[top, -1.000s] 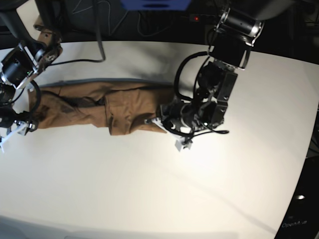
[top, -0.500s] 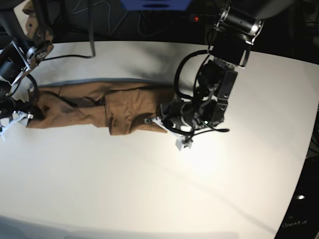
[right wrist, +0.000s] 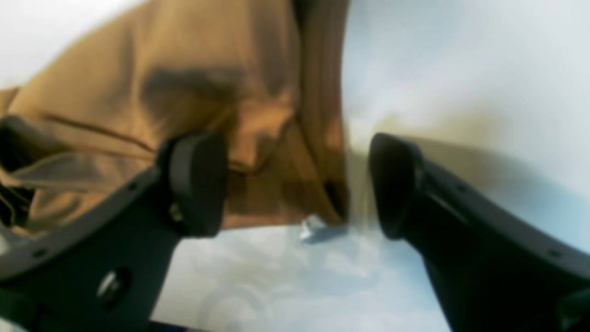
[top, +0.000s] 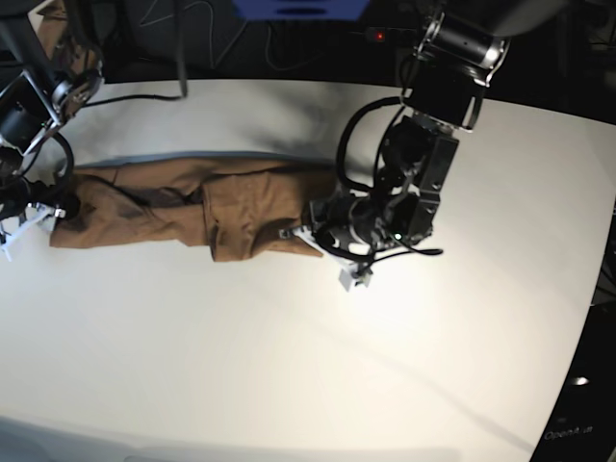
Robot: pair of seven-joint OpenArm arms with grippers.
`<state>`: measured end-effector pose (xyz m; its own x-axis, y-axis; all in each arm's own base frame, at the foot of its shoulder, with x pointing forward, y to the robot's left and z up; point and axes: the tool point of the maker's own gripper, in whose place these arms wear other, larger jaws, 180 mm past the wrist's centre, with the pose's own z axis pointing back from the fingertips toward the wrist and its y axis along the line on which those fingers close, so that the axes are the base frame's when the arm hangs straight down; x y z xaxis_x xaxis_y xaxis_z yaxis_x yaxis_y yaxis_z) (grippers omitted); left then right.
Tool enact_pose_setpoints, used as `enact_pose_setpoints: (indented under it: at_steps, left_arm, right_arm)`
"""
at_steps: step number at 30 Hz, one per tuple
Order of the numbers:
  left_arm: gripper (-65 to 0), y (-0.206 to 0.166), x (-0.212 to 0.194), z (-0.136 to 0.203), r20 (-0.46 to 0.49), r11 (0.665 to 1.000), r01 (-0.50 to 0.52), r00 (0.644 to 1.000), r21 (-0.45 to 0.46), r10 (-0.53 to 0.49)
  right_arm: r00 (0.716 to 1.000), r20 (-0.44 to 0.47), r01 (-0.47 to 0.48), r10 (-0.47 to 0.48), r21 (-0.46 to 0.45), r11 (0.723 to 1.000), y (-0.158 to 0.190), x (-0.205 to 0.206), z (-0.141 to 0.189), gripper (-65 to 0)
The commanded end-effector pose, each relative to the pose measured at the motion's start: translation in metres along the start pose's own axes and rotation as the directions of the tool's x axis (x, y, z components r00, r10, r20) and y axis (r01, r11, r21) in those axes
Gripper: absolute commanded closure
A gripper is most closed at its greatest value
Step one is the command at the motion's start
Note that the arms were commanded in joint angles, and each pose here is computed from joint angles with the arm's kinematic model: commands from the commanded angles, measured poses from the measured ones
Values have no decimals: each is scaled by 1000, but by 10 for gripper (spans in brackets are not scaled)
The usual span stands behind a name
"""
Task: Fold the T-shirt properly
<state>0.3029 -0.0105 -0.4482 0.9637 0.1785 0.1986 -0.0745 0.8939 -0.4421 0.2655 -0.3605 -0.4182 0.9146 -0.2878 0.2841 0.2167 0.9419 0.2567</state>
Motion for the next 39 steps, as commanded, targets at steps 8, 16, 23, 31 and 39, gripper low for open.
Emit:
enact_pose_setpoints:
  at_steps: [8, 16, 23, 31, 39]
  left_arm:
    - [-22, 19, -26, -2, -79, 997, -3, 997, 73, 9]
    - [-22, 12, -19, 3, -56, 998, 8, 998, 56, -5]
    - [-22, 12, -19, 3, -56, 998, 8, 998, 56, -5]
    - [-22, 18, -18, 4, -54, 998, 9, 999, 67, -6]
    - [-22, 19, -17, 4, -52, 998, 10, 999, 69, -7]
  right_arm:
    - [1000, 29, -10, 10, 0, 1000, 1, 8, 4, -479]
    - [1000, 15, -7, 7, 44, 999, 20, 1, -10, -472]
    - [1000, 7, -6, 6, 72, 997, 33, -3, -19, -360]
    - [999, -7, -31, 32, 72, 997, 38, -3, -21, -87]
    - [976, 38, -213, 214, -33, 976, 50, 27, 0, -78]
